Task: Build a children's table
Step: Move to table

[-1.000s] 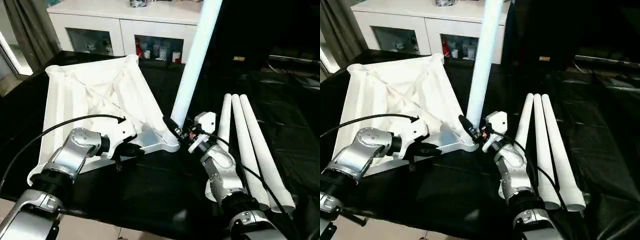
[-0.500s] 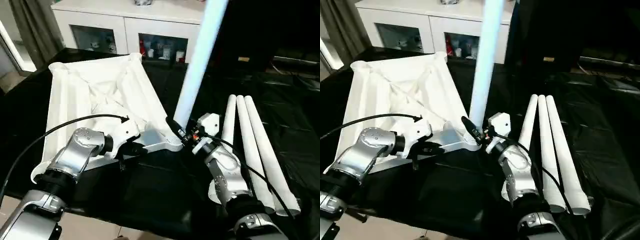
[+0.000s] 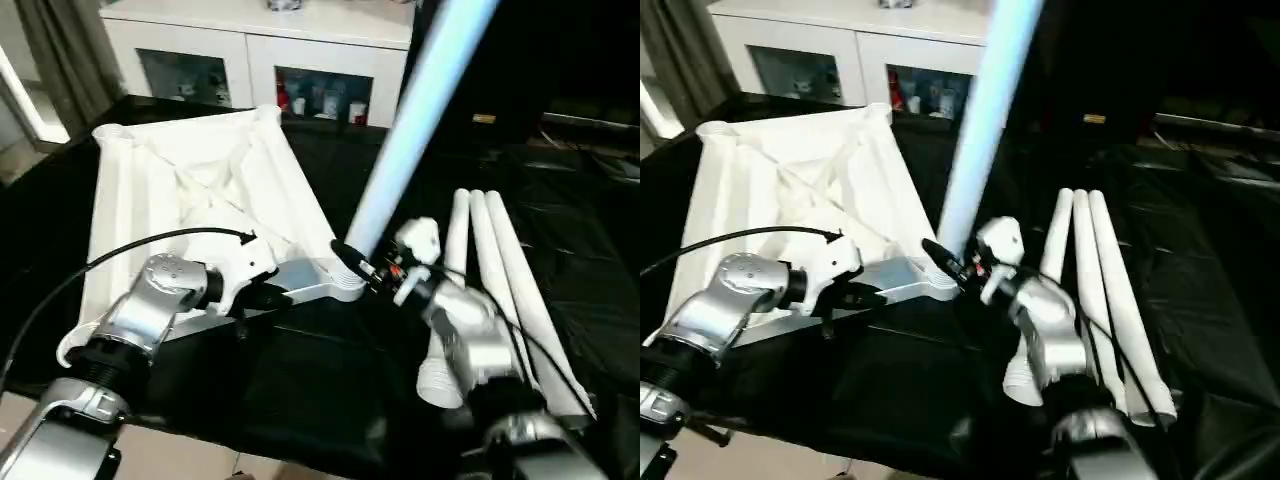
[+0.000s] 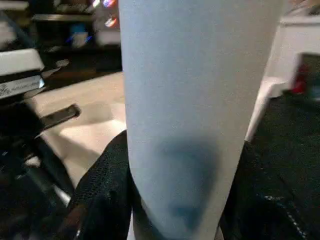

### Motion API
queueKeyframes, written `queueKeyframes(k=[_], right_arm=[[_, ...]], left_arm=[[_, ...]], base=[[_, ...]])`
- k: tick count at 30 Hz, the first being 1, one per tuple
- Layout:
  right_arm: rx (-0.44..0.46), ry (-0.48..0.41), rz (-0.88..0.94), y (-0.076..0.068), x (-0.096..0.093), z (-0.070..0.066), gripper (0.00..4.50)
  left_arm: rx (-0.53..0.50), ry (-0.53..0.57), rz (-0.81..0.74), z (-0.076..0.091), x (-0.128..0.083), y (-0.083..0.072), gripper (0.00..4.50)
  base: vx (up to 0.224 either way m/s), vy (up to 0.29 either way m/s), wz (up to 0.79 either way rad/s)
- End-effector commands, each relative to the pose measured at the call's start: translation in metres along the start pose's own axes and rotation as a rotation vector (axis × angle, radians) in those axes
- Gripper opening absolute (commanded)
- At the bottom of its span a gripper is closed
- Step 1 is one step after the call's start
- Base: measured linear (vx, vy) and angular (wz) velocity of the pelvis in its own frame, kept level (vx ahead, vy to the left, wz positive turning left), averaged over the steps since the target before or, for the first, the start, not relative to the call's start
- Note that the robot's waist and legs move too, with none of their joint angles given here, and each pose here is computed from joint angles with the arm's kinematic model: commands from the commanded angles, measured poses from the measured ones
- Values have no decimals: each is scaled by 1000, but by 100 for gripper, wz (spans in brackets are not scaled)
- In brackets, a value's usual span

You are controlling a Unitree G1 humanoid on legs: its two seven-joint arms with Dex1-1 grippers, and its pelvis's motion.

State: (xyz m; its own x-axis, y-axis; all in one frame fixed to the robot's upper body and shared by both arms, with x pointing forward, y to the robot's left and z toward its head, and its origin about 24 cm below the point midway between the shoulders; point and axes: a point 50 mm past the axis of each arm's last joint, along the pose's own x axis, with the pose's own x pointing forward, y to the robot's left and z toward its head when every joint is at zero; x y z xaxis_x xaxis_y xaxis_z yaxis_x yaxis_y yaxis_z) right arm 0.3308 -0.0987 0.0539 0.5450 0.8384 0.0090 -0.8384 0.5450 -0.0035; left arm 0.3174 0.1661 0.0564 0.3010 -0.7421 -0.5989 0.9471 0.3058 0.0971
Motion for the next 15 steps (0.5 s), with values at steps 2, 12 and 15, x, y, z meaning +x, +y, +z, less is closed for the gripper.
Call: queueKeyframes(k=[2,12,15], right_arm=[[101,231,124,12,-5,-35,188],[115,346,315,11,-18,-39,188],[141,334,344,18,-31,-50,188]], left_arm=[[48,-99,-9,16,-5,2,0],[64,-116,-34,17,-10,0,0],[85,-162,-131,19,-15,-7,0]], base=[[0,0,0],[0,0,0],[0,0,0]])
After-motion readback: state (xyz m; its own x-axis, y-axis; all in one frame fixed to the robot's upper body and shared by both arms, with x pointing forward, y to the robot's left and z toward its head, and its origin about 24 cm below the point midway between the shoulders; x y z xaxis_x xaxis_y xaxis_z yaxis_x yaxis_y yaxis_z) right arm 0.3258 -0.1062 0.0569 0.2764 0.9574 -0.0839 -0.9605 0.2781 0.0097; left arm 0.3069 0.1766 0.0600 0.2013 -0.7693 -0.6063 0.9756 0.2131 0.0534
